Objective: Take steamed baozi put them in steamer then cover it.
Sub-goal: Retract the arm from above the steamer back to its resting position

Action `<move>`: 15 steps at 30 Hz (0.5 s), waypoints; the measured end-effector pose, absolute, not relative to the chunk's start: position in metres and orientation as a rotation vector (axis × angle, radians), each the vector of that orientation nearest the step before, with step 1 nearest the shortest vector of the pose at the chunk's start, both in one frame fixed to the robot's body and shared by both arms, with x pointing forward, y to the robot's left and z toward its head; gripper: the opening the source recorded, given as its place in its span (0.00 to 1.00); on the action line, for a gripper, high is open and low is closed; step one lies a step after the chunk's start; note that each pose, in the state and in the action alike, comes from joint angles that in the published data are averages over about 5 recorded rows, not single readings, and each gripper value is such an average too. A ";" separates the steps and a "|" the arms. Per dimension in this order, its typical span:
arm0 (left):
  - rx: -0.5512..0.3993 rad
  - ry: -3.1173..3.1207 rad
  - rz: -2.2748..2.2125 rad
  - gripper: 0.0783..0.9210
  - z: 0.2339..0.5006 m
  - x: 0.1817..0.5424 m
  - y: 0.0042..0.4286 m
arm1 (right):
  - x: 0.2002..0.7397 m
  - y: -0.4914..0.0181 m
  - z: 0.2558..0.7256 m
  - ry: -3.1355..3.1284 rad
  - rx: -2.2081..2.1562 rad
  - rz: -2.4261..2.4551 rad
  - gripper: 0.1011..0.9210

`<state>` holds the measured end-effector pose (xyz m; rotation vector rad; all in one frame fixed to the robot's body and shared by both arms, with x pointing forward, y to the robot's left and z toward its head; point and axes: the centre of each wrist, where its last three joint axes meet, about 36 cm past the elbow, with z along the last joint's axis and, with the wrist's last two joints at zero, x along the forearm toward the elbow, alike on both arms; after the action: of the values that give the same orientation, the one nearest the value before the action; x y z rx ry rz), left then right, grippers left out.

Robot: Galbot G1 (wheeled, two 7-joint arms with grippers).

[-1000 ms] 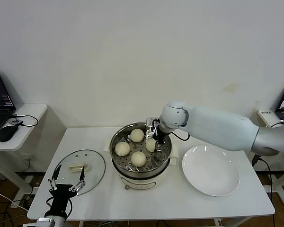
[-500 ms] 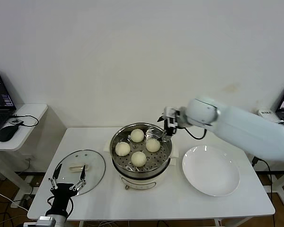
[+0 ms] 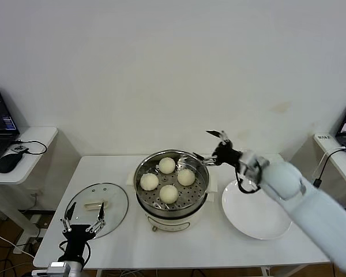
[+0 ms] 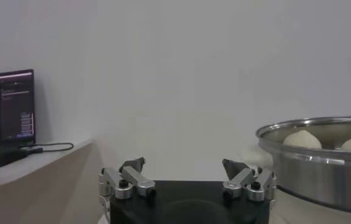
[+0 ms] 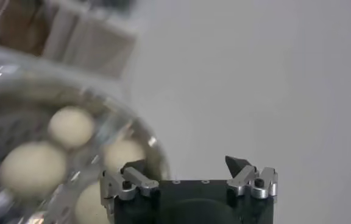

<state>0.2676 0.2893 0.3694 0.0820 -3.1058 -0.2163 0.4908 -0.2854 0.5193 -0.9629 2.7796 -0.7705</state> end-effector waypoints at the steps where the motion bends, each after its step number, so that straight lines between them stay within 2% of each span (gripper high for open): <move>1: 0.086 -3.100 -0.229 0.88 0.369 0.268 0.289 | 0.484 -0.292 0.509 2.795 -0.917 -0.718 0.88; 8: 0.088 -3.058 -0.507 0.88 0.364 0.275 0.297 | 0.420 -0.335 0.437 2.953 -0.572 -0.449 0.88; 15: 0.038 -2.916 -1.145 0.88 0.355 0.277 0.331 | 0.353 -0.376 0.392 3.086 -0.238 -0.331 0.88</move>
<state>0.2772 0.3307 0.3547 0.0384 -2.9159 -1.1454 0.3527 -0.3757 0.3920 -0.2382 3.0860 -0.3314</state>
